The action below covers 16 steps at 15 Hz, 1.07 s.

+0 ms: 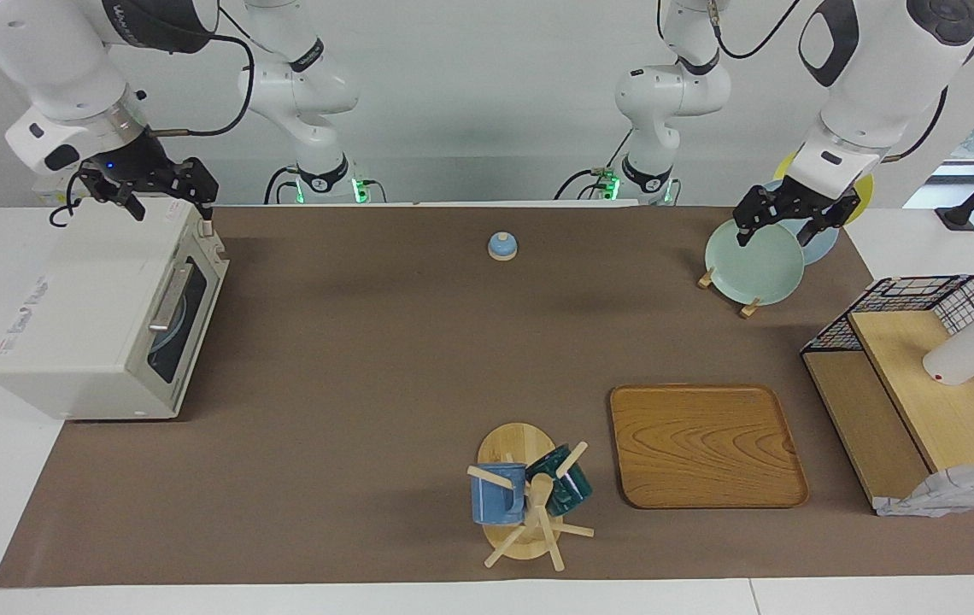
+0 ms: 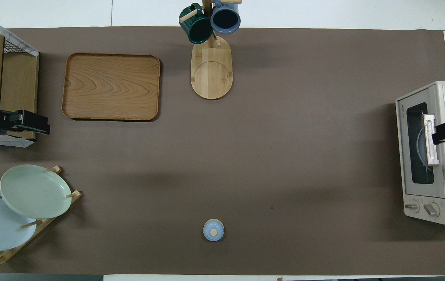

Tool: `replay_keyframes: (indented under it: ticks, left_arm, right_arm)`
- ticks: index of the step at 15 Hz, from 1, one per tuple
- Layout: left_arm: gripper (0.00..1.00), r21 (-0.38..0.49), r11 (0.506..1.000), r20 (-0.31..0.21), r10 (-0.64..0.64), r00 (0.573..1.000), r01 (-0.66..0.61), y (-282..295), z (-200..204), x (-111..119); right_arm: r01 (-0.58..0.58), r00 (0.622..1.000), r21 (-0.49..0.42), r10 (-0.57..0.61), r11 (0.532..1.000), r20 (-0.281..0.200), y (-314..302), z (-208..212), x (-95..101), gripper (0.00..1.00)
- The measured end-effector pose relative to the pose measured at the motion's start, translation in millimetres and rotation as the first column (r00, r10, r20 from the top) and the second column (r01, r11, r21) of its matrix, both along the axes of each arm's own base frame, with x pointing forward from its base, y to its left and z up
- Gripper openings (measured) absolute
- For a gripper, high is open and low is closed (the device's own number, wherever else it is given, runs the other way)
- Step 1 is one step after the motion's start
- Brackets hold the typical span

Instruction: Put eggplant into oven

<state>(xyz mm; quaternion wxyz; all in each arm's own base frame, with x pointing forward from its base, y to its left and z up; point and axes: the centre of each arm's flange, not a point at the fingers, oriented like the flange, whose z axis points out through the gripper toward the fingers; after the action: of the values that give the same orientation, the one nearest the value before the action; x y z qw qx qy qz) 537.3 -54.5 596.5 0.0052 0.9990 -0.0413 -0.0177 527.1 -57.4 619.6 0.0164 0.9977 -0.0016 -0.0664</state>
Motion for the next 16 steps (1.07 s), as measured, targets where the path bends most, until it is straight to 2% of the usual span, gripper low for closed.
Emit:
replay_keyframes:
  ticks: [16]
  left_arm:
    - [1.0, 0.0, 1.0, 0.0, 0.0, 1.0, 0.0, 0, 0, 0]
  right_arm:
    - [0.003, 1.0, 0.003, -0.003, 1.0, 0.029, 0, 12, 1.2, 1.0]
